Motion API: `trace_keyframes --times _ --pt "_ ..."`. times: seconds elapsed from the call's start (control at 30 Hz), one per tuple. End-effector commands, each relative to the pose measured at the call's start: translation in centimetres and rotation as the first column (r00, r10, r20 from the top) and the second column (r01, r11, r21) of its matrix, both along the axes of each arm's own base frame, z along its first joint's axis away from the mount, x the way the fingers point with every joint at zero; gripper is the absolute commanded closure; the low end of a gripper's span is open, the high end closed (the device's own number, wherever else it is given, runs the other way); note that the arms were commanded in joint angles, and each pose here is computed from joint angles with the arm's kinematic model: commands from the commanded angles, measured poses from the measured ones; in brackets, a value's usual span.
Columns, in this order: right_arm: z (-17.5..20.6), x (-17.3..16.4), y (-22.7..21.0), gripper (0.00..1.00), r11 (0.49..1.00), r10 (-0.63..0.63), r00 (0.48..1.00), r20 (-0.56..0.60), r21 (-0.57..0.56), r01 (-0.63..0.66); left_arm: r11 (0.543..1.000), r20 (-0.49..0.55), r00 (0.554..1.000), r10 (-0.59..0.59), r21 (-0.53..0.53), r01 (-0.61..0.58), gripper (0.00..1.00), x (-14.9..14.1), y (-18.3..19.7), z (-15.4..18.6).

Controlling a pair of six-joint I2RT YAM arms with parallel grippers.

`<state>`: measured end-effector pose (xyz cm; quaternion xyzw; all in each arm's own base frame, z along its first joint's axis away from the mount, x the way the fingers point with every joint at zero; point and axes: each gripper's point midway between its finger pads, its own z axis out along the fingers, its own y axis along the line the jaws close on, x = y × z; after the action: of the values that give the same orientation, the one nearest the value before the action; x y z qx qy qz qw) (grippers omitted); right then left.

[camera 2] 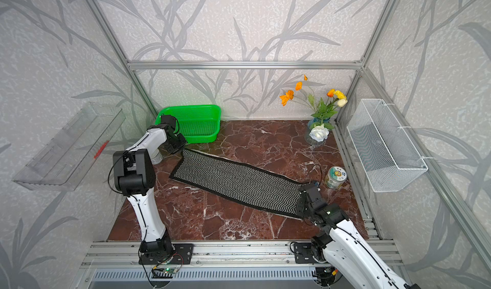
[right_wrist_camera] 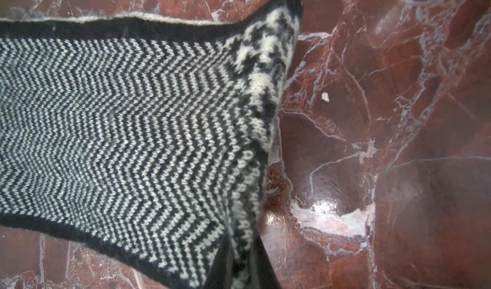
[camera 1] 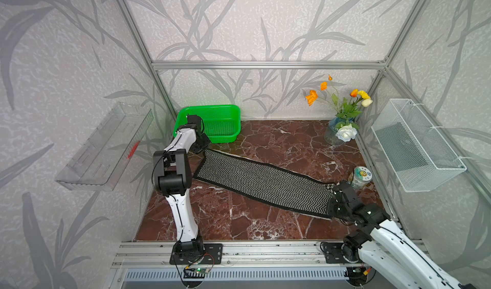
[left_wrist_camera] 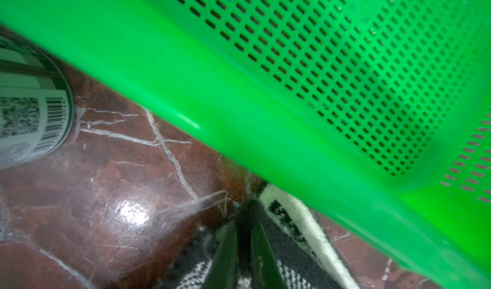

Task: Roll up the scarf and place it into the basket
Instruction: Flatten out the scarf at the center of the board, then fold the scarf at the center of the board.

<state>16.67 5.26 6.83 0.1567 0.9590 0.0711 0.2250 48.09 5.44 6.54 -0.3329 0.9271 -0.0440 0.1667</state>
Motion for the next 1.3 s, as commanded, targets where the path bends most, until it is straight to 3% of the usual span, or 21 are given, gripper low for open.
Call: trace_keyframes --times 0.0,0.17,0.2,0.23,0.27,0.5,0.53,0.63,0.9,1.13,1.27 --pt "0.2 0.5 -0.2 0.87 1.0 -0.014 1.0 0.026 -0.011 0.015 0.999 -0.022 1.0 0.0 0.042 0.001 0.7 -0.4 0.7 0.7" --pt "0.8 1.1 0.0 0.82 1.0 -0.008 0.999 0.048 -0.004 0.008 0.998 0.019 1.0 -0.003 0.065 0.002 0.53 -0.5 0.9 3.1" --pt "0.9 1.2 0.1 0.77 1.0 -0.007 0.999 0.052 -0.003 0.007 0.998 0.034 0.999 0.003 0.069 -0.005 0.52 -0.6 0.9 3.9" --pt "1.1 1.3 0.1 0.68 1.0 -0.006 0.998 0.061 -0.002 0.006 0.998 0.055 0.998 0.006 0.066 -0.01 0.22 -0.7 0.8 4.7" --pt "1.3 1.4 0.0 0.61 1.0 -0.006 0.998 0.068 -0.008 0.006 0.998 0.069 0.998 0.011 0.064 -0.015 0.11 -0.9 0.6 5.3" --pt "2.6 3.0 -0.9 0.03 0.996 -0.024 0.994 0.111 -0.082 0.033 1.0 0.157 0.987 0.017 0.001 -0.018 0.09 -2.5 -2.4 8.2" --pt "2.5 3.4 -0.9 0.01 0.995 -0.019 0.995 0.098 -0.093 0.028 1.0 0.173 0.985 0.013 -0.023 -0.009 0.09 -2.7 -3.1 8.3" --pt "1.8 3.9 -1.0 0.01 0.991 -0.026 0.998 0.048 -0.129 0.032 0.997 0.191 0.982 0.007 -0.075 0.008 0.09 -3.4 -4.9 8.4" --pt "-0.6 5.4 -0.6 0.0 0.996 -0.05 0.999 -0.009 -0.077 0.05 0.987 0.222 0.975 -0.026 -0.148 0.06 0.09 -4.9 -8.2 8.9" --pt "-3.4 4.7 -0.5 0.29 0.997 -0.064 0.994 -0.085 -0.039 0.061 0.983 0.227 0.973 -0.044 -0.165 0.082 0.09 -6.2 -9.2 8.9" --pt "-4.3 3.7 -0.1 0.32 0.999 -0.048 0.988 -0.149 -0.026 0.044 0.983 0.206 0.977 -0.055 -0.159 0.089 0.08 -6.8 -9.2 8.5"
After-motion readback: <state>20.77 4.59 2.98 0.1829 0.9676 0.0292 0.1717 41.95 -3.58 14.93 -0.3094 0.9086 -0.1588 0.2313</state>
